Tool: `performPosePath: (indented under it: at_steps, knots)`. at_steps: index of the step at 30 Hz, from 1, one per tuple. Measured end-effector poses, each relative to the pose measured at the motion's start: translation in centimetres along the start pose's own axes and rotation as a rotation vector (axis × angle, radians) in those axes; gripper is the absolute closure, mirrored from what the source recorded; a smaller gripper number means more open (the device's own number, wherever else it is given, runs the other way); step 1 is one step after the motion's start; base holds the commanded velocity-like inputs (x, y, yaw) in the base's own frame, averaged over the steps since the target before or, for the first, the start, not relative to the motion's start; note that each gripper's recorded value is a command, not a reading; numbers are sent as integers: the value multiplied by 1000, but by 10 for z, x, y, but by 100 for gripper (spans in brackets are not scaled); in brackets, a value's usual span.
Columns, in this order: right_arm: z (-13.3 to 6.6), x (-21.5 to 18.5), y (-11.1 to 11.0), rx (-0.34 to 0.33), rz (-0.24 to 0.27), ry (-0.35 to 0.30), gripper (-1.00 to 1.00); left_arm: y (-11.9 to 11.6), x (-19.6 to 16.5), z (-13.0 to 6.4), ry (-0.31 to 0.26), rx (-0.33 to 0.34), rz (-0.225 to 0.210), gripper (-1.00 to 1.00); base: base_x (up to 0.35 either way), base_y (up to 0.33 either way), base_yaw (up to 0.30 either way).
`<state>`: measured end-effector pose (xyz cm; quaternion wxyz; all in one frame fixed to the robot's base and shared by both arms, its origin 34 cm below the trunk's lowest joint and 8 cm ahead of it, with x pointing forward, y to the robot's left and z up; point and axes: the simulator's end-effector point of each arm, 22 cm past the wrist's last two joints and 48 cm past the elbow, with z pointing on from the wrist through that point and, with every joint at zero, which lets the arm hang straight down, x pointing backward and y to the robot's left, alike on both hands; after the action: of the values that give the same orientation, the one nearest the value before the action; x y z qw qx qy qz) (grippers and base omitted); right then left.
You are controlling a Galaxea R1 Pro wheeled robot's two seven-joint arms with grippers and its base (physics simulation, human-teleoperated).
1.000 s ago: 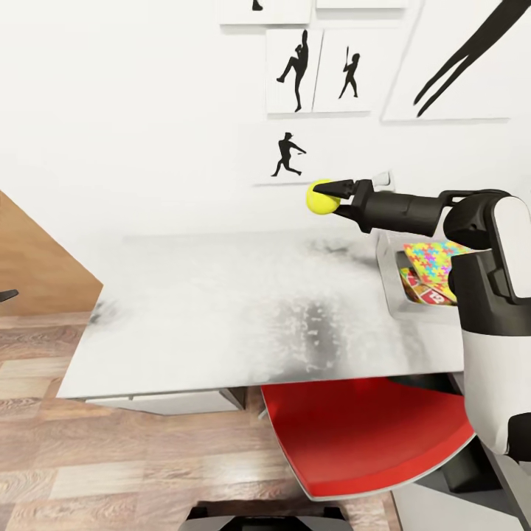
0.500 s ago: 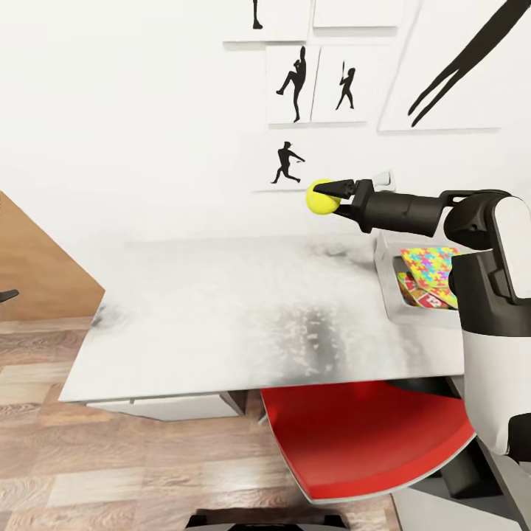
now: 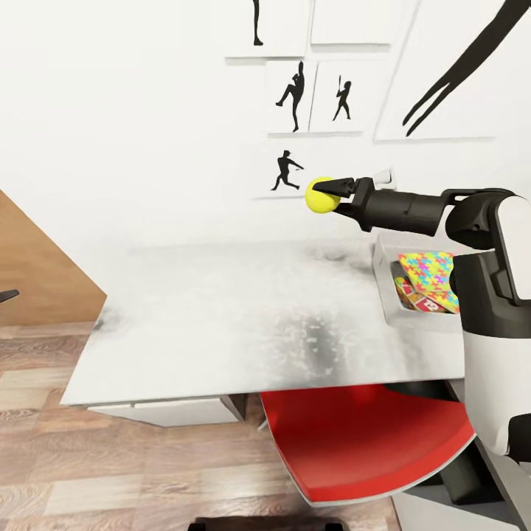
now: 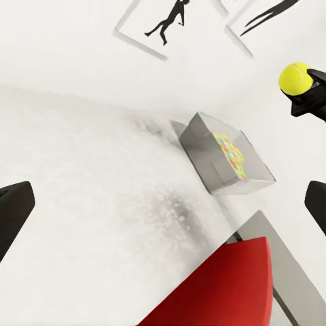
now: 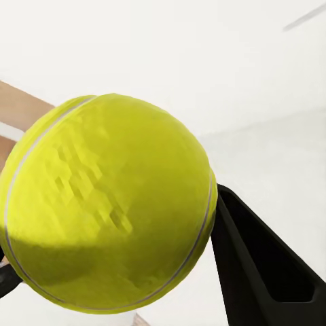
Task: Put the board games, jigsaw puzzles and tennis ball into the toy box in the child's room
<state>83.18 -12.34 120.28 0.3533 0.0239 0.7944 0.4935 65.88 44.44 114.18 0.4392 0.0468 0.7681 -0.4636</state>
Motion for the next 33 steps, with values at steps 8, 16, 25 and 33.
performPosePath:
  at_steps: [8,16,25,33]
  knots:
    - [-2,12,-5,7,19,12,100,-6,0,2,-8,16,9,-100,0,0,0]
    - [-5,28,-16,22,51,27,100,-4,17,6,-23,33,-44,-100,0,0,0]
    - [-8,42,-22,34,72,43,100,12,75,-2,-14,18,-171,-100,0,0,0]
    - [-11,57,-27,42,97,58,100,9,71,-8,-46,19,-163,-100,0,0,-20]
